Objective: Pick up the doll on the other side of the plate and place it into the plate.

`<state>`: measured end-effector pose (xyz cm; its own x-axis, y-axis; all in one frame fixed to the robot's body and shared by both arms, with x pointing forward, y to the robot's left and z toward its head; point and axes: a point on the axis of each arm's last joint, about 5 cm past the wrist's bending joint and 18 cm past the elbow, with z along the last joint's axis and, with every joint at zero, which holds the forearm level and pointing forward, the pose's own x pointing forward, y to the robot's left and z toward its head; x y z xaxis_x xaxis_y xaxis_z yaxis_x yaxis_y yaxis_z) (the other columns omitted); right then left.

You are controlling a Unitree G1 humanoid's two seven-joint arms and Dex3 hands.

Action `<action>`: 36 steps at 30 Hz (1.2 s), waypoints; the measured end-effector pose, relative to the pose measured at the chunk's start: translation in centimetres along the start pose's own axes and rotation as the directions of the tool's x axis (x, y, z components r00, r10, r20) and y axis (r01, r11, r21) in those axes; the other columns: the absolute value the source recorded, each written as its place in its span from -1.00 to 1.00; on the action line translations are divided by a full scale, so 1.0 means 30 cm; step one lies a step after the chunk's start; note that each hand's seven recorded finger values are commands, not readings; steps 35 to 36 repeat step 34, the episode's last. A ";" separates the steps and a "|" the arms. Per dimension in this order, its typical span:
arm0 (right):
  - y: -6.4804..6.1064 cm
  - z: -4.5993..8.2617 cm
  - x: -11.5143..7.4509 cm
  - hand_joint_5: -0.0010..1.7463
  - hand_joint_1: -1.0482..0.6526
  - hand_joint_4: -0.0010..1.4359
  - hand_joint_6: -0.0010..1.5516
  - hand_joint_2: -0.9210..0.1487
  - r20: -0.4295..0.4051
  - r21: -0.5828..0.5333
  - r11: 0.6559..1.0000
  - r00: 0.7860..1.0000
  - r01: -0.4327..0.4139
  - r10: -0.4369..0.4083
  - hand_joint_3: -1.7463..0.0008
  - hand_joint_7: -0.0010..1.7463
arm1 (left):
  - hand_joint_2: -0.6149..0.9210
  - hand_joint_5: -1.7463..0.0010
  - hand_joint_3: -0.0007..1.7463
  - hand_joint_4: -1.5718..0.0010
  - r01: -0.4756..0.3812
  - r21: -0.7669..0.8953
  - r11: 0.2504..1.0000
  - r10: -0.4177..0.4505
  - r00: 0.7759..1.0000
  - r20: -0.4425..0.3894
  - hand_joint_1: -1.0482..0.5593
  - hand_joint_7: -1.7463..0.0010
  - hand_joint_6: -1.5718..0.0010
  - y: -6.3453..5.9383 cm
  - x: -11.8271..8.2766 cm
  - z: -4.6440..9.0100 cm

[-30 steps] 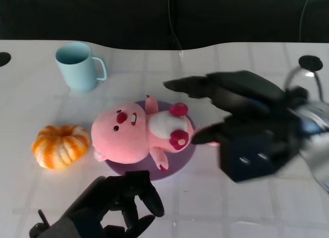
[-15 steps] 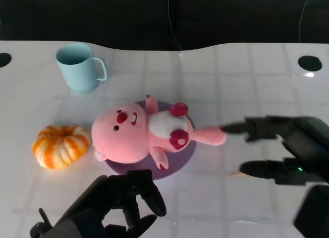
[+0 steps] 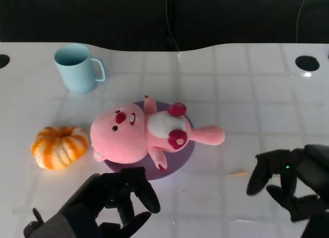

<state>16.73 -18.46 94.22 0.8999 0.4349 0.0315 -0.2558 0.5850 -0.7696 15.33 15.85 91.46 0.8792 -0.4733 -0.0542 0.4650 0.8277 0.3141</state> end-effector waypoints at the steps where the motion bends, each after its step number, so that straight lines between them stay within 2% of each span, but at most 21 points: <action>1: 0.008 -0.002 0.000 0.98 0.25 0.32 0.19 0.24 -0.007 -0.007 1.000 1.000 -0.014 0.014 -0.62 0.54 | 0.63 -1.00 0.01 0.18 -0.001 -0.001 1.000 0.001 1.000 -0.001 0.10 -0.60 0.19 0.001 -0.001 -0.001; 5: 0.012 -0.006 -0.002 1.00 0.22 0.31 0.15 0.23 -0.035 -0.039 0.998 0.998 -0.057 0.056 -0.57 0.61 | 0.63 -1.00 0.01 0.17 -0.002 0.007 1.000 0.002 1.000 -0.002 0.10 -0.60 0.19 0.005 -0.006 -0.002; 16: 0.024 -0.011 0.000 1.00 0.17 0.27 0.10 0.15 -0.040 -0.049 0.995 0.995 -0.091 0.089 -0.51 0.63 | 0.63 -1.00 0.00 0.16 -0.007 0.007 1.000 0.007 1.000 -0.004 0.08 -0.61 0.19 0.013 -0.009 -0.010; 24: 0.027 -0.017 0.005 0.99 0.20 0.25 0.12 0.08 -0.051 -0.067 0.992 0.993 -0.106 0.102 -0.39 0.56 | 0.63 -1.00 0.01 0.19 -0.003 0.015 1.000 0.003 1.000 0.004 0.10 -0.60 0.19 0.012 -0.010 -0.017; 36: 0.025 -0.018 0.005 1.00 0.20 0.25 0.15 0.06 -0.051 -0.089 0.989 0.992 -0.116 0.112 -0.33 0.53 | 0.64 -1.00 -0.01 0.17 0.004 0.009 1.000 -0.004 1.000 0.000 0.10 -0.59 0.19 0.005 -0.011 -0.020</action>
